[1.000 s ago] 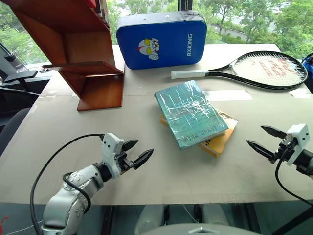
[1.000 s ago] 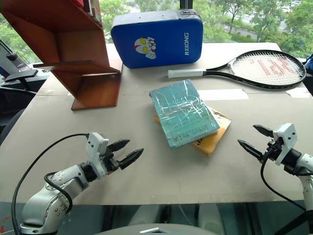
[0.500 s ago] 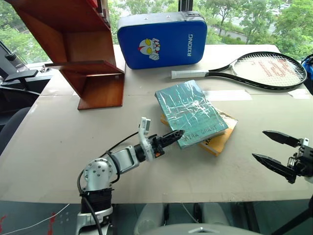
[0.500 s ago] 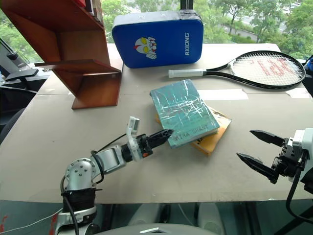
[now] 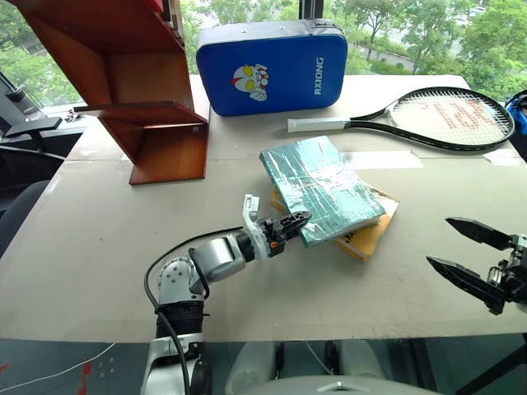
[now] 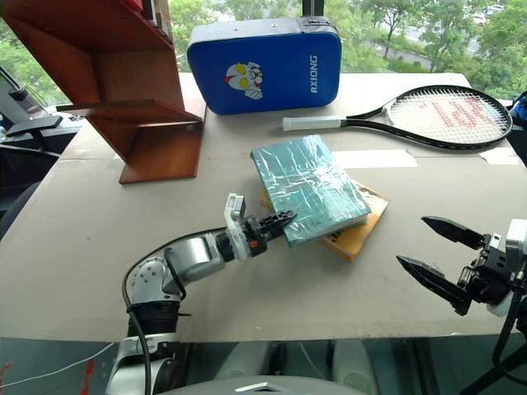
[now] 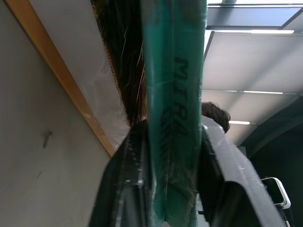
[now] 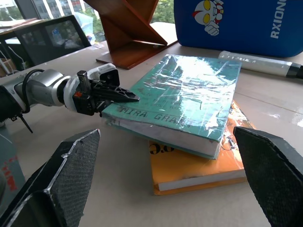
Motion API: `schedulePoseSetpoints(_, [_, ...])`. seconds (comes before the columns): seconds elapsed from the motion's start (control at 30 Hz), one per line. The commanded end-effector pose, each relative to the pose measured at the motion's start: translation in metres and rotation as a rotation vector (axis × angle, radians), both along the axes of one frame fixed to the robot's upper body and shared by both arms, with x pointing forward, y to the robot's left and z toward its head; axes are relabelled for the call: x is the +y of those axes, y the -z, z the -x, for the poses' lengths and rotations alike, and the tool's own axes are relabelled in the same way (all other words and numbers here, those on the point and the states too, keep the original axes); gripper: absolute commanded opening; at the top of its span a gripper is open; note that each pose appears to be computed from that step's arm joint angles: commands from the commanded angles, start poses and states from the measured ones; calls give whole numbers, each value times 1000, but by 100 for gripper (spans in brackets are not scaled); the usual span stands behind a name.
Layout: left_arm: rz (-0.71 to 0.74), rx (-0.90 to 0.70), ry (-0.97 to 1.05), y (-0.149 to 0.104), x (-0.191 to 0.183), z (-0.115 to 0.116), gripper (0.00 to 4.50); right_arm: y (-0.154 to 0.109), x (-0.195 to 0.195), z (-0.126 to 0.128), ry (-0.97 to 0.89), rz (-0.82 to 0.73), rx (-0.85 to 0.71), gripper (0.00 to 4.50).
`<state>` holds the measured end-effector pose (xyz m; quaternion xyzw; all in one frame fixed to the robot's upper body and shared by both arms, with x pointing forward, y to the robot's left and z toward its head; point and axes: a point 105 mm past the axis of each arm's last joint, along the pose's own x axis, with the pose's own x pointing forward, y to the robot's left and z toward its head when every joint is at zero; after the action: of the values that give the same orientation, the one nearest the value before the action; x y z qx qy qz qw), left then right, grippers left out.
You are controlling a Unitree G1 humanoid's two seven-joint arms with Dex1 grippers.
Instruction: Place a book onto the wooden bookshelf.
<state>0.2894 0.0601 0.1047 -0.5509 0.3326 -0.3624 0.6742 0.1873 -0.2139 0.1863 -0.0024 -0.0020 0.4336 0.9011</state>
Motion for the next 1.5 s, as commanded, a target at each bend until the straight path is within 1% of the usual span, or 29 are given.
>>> schedulePoseSetpoints(0.03, [52, -48, 13, -18, 0, 8, 2, -13, 5, 1, -26, -16, -33, 450])
schedulePoseSetpoints(0.07, [52, -57, 14, -20, 1, 10, 2, -13, 6, 2, -33, -20, -30, 450])
schedulePoseSetpoints(0.17, [98, -153, -6, -46, 4, 15, 2, -15, 10, 0, -58, -19, -31, 450])
schedulePoseSetpoints(0.2, [88, -203, -7, -54, 5, 17, 2, -17, 10, -2, -59, -23, -38, 450])
schedulePoseSetpoints(0.23, [45, -267, 1, -60, 6, 20, 2, -20, 10, -4, -54, -34, -49, 450])
schedulePoseSetpoints(0.3, [-159, -473, 46, -69, 4, 28, 2, -26, 7, -9, -42, -50, -75, 450])
schedulePoseSetpoints(0.33, [-280, -581, 39, -73, 5, 26, 2, -28, 6, -12, -37, -51, -84, 450])
schedulePoseSetpoints(0.37, [-382, -677, 14, -78, 8, 21, 2, -29, 4, -14, -35, -50, -92, 450])
schedulePoseSetpoints(0.4, [-492, -782, -42, -87, 12, 11, 2, -31, 3, -17, -32, -53, -104, 450])
schedulePoseSetpoints(0.47, [-661, -1007, -113, -108, 14, -1, 2, -36, 2, -22, -30, -75, -125, 450])
schedulePoseSetpoints(0.5, [-794, -1156, -135, -119, 14, -7, 2, -39, 3, -25, -34, -93, -135, 450])
schedulePoseSetpoints(0.53, [-941, -1343, -144, -133, 13, -11, 2, -40, 7, -27, -48, -106, -143, 450])
schedulePoseSetpoints(0.57, [-1059, -1485, -162, -144, 13, -15, 2, -41, 10, -30, -60, -115, -149, 450])
schedulePoseSetpoints(0.6, [-1161, -1575, -215, -155, 18, -22, 2, -42, 12, -32, -68, -121, -154, 450])
schedulePoseSetpoints(0.67, [-1295, -1673, -295, -170, 29, -31, 2, -43, 16, -36, -78, -119, -161, 450])
schedulePoseSetpoints(0.73, [-1563, -1862, -355, -195, 45, -38, 2, -50, 18, -43, -85, -125, -191, 450])
schedulePoseSetpoints(0.77, [-1685, -1971, -353, -208, 51, -38, 2, -56, 18, -48, -80, -132, -218, 450])
schedulePoseSetpoints(0.8, [-1751, -2027, -359, -218, 55, -38, 2, -61, 18, -51, -75, -144, -236, 450])
schedulePoseSetpoints(0.83, [-1849, -2067, -338, -227, 62, -39, 2, -67, 19, -55, -79, -152, -255, 450])
schedulePoseSetpoints(0.87, [-1941, -2073, -317, -234, 73, -41, 2, -73, 22, -58, -88, -155, -272, 450])
schedulePoseSetpoints(0.93, [-2095, -2048, -255, -240, 92, -43, 2, -82, 25, -65, -101, -162, -299, 450])
schedulePoseSetpoints(1.0, [-2186, -1989, -213, -244, 109, -44, 2, -90, 23, -71, -94, -178, -315, 450])
schedulePoseSetpoints(1.07, [-2307, -1925, -197, -255, 134, -42, 2, -99, 21, -79, -78, -233, -310, 450])
schedulePoseSetpoints(1.17, [-2427, -1836, -131, -263, 162, -37, 2, -103, 25, -83, -115, -248, -298, 450])
schedulePoseSetpoints(1.27, [-2472, -1770, -55, -259, 177, -34, 2, -106, 28, -86, -141, -240, -295, 450])
schedulePoseSetpoints(1.37, [-2545, -1658, 17, -248, 208, -34, 2, -114, 35, -90, -164, -262, -314, 450])
schedulePoseSetpoints(1.5, [-2594, -1537, 67, -238, 238, -30, 2, -110, 33, -92, -176, -264, -304, 450])
